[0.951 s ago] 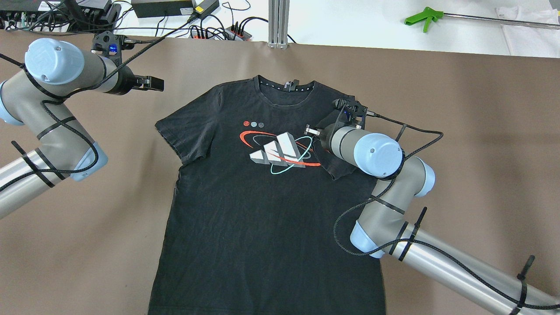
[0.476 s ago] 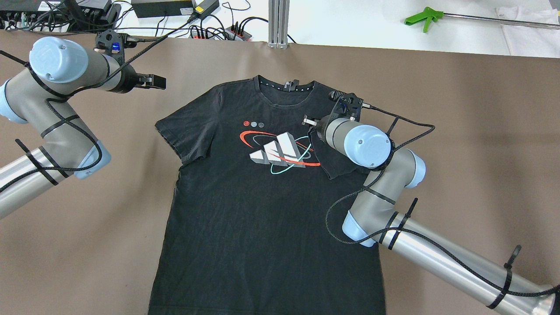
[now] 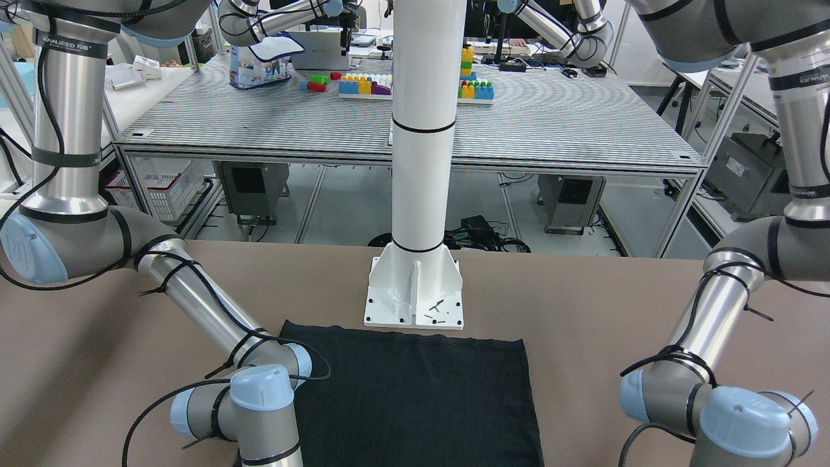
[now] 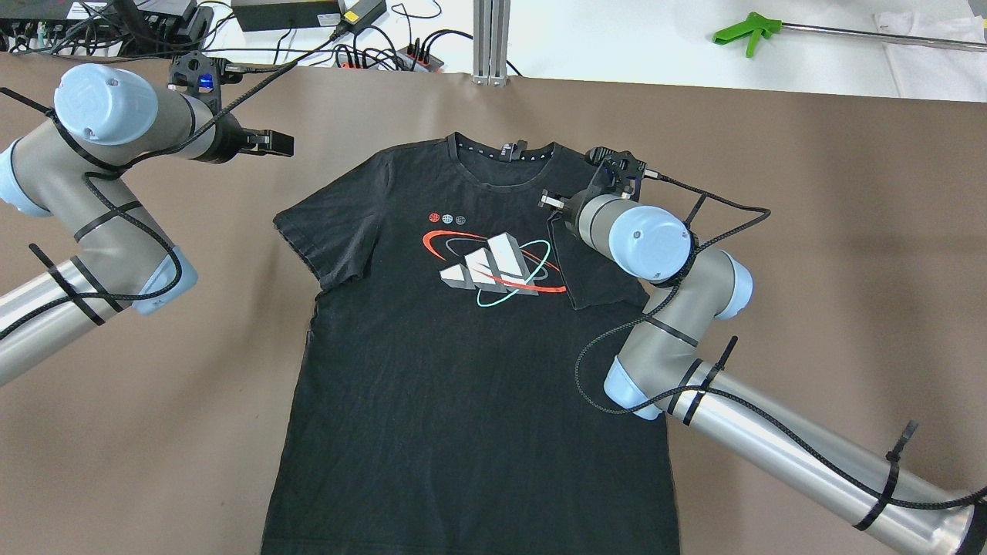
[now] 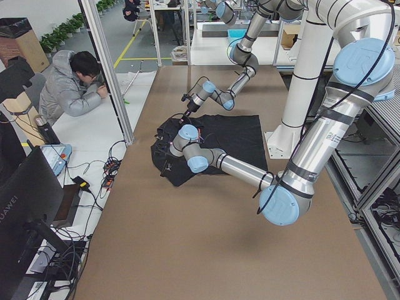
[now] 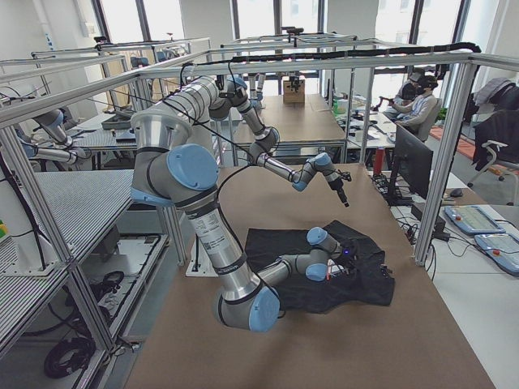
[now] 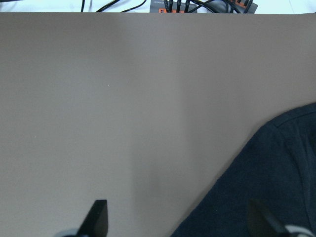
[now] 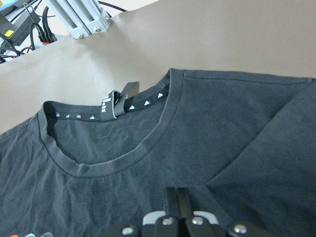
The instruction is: Fold clothes
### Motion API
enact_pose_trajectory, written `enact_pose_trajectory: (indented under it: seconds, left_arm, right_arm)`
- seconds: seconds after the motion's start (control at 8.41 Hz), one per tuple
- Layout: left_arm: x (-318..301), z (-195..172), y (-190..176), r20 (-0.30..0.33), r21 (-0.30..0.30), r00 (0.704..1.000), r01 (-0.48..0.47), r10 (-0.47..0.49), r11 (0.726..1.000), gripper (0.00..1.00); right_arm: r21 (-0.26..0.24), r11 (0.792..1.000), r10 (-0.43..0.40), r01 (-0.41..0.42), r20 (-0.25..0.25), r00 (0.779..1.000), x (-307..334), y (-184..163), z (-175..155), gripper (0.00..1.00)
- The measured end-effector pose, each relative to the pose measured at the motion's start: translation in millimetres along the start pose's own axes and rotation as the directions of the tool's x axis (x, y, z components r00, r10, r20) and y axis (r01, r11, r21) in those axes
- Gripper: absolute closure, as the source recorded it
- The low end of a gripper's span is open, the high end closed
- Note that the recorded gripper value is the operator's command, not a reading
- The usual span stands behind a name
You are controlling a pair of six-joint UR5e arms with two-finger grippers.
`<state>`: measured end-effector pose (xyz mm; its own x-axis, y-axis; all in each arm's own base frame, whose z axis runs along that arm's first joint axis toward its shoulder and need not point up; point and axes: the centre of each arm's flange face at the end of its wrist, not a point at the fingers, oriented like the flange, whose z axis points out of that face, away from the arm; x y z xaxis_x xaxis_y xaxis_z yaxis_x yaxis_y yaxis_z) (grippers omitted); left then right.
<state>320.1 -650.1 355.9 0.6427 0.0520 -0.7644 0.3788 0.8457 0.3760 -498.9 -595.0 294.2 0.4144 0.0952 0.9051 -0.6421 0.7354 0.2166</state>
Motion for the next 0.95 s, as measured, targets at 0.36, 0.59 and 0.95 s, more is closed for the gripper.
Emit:
enact_pose_trajectory:
  seconds: [0.36, 0.59, 0.95]
  left_arm:
    - [-0.7, 0.3, 0.3, 0.001, 0.0, 1.0, 0.0, 0.0, 1.0, 0.0]
    - [-0.6, 0.3, 0.2, 0.001, 0.0, 1.0, 0.0, 0.0, 1.0, 0.0]
    - [9.5, -2.7, -3.6, -0.02, 0.011, 1.0, 0.002, -0.002, 1.0, 0.0]
  right_arm:
    - [0.004, 1.0, 0.002, -0.002, 0.003, 1.0, -2.6, -2.1, 0.5, 0.06]
    - [0.012, 1.0, 0.002, -0.002, 0.003, 1.0, -2.9, -2.2, 0.4, 0.06]
    - [0.003, 1.0, 0.02, -0.02, 0.014, 1.0, -3.3, -1.9, -4.4, 0.06]
